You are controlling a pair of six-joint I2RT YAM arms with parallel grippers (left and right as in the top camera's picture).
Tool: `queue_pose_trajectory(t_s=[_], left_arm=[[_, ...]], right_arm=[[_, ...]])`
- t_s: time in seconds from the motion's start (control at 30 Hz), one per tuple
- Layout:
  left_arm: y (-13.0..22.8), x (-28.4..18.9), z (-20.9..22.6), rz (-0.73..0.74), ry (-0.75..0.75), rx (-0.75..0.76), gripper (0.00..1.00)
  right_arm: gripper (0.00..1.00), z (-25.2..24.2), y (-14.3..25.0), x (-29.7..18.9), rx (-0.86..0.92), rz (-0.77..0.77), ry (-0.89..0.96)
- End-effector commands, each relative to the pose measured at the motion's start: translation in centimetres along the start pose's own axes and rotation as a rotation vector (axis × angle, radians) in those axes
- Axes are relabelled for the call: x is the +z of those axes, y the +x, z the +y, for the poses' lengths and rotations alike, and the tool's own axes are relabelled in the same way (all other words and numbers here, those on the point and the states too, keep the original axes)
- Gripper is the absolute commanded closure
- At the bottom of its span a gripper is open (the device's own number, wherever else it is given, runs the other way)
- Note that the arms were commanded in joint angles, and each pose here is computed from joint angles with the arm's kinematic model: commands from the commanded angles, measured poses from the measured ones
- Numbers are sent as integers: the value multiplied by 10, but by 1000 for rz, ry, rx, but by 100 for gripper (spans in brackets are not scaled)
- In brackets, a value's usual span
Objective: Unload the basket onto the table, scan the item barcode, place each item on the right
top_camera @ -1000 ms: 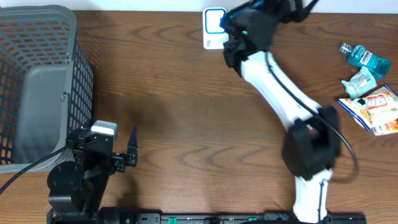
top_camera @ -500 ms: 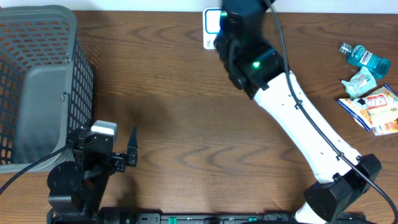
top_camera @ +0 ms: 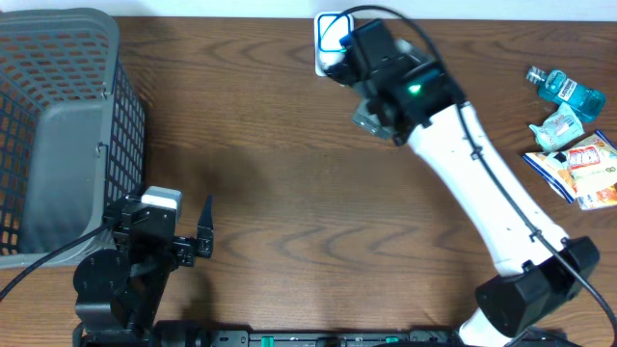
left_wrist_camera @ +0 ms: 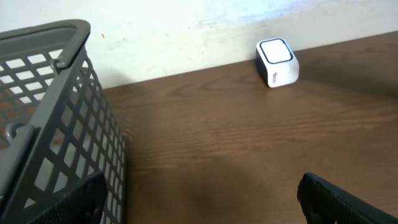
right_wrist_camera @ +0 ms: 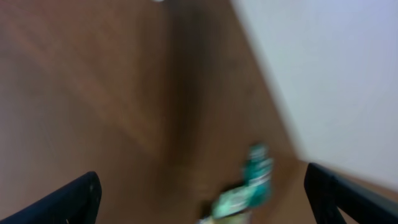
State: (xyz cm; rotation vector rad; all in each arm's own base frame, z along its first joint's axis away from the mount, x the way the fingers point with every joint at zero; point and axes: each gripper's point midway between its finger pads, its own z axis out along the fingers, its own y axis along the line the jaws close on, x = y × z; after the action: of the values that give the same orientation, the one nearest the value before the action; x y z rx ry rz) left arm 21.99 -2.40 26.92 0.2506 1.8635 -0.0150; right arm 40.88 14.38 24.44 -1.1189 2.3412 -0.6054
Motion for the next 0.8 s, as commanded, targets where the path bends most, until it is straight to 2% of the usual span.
queue_pose_trajectory(t_s=[0.0,0.1,0.3,0.53,0.67,0.77], left_arm=[[-4,-2,-2,-13,11,-7,2],[-4,-2,-2,-13,11,-7,2],[-4,-2,-2,-14,11,-7,2],[-4,-2,-2,-13,11,-7,2],[-4,-2,-2,-13,11,-7,2],[-4,-2,-2,-13,11,-7,2]], right_arm=[[1,-8,18,-12,261,-27,-115],[1,-31,39,-36,402,-58,-106],[1,-41,60,-122,483,-262,-149],[1,-48,116,-223,638,-474,-77],[1,-49,139,-258,751,-575,-61],[1,-45,163,-286,768,-651,-33]])
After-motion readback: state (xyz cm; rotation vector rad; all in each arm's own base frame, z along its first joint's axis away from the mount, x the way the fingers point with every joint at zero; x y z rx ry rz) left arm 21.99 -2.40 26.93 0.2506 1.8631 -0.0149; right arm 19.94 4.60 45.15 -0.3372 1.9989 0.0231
